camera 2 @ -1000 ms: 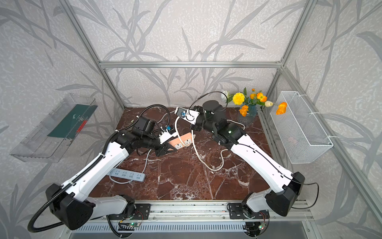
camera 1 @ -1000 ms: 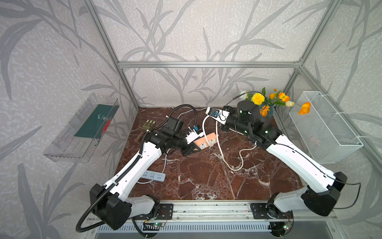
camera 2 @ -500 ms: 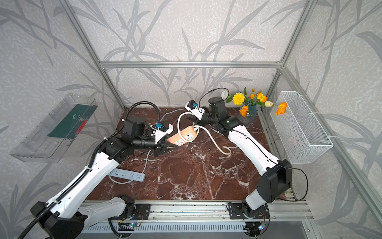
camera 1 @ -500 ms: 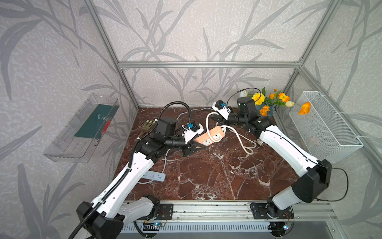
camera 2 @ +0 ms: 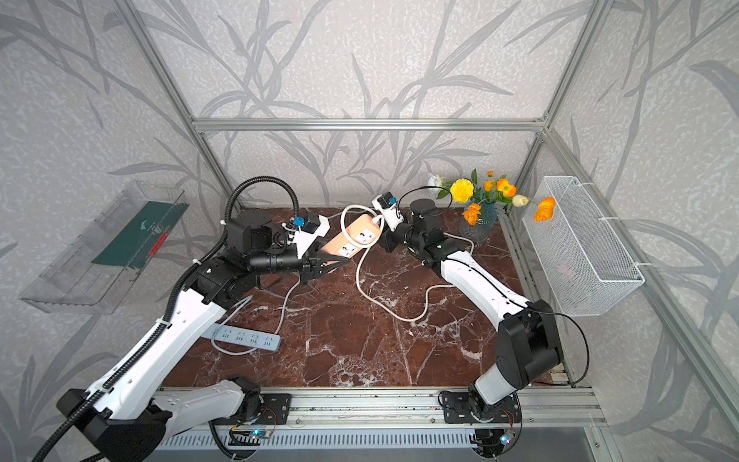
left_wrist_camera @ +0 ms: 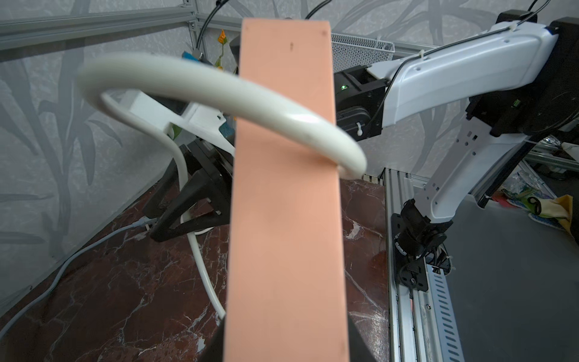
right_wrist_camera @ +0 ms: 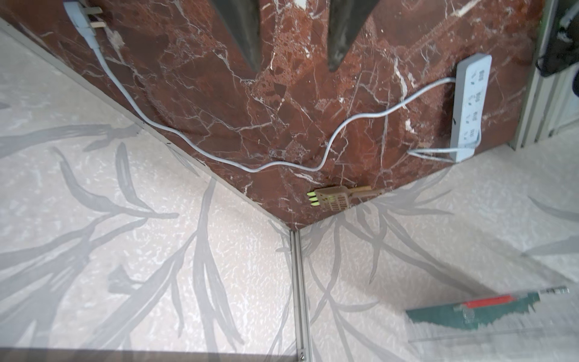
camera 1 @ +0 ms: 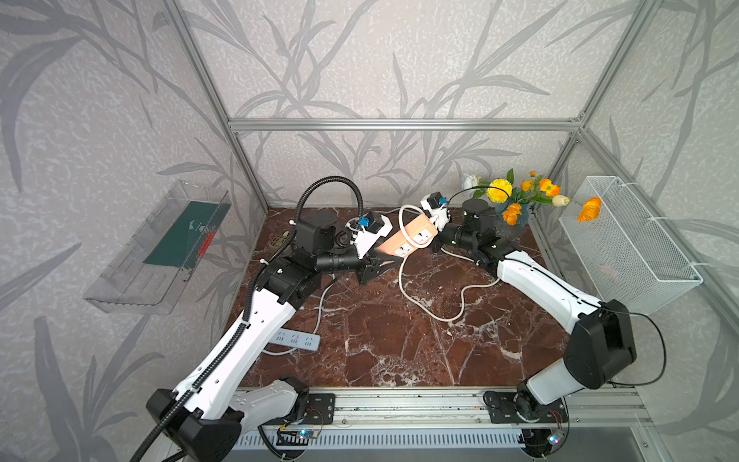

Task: Wrap the cord around the power strip
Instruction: Wrap the power cord around the power strip.

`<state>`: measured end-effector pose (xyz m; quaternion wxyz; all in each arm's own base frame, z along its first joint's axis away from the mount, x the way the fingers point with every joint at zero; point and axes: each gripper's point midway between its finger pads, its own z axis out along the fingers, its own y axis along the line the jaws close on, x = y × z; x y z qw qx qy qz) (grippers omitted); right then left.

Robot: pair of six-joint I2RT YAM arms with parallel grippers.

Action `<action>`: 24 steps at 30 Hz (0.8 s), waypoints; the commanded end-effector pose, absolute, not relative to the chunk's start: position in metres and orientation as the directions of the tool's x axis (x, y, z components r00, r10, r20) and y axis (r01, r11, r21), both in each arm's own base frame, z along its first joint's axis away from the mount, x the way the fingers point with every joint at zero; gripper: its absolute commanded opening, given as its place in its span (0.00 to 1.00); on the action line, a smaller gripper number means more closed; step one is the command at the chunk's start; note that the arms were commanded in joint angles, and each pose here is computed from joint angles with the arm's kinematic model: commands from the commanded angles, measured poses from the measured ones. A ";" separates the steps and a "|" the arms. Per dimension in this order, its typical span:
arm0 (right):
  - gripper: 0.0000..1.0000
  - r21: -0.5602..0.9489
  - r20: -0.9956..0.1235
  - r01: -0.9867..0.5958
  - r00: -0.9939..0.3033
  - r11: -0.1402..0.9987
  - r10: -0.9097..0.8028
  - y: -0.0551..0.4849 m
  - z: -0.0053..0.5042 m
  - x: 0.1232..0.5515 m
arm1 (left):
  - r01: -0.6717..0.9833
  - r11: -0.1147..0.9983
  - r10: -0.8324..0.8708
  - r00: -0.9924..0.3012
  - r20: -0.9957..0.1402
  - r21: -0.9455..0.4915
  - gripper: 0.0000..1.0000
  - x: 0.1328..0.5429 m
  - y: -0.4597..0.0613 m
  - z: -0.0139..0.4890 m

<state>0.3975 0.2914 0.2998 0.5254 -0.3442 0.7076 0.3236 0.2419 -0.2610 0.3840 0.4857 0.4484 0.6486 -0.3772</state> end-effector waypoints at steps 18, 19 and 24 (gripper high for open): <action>0.63 0.375 -0.895 -0.539 -0.424 0.755 0.142 0.335 0.185 0.428 | 0.904 0.427 0.091 -0.056 -0.994 -0.011 0.00 0.271 -0.258 0.449; 0.63 0.375 -0.893 -0.537 -0.428 0.756 0.139 0.338 0.182 0.427 | 0.903 0.430 0.094 -0.061 -0.994 -0.015 0.00 0.273 -0.258 0.447; 0.63 0.364 -0.888 -0.494 -0.439 0.790 0.134 0.334 0.164 0.427 | 0.879 0.477 0.110 -0.076 -0.991 -0.015 0.00 0.284 -0.254 0.442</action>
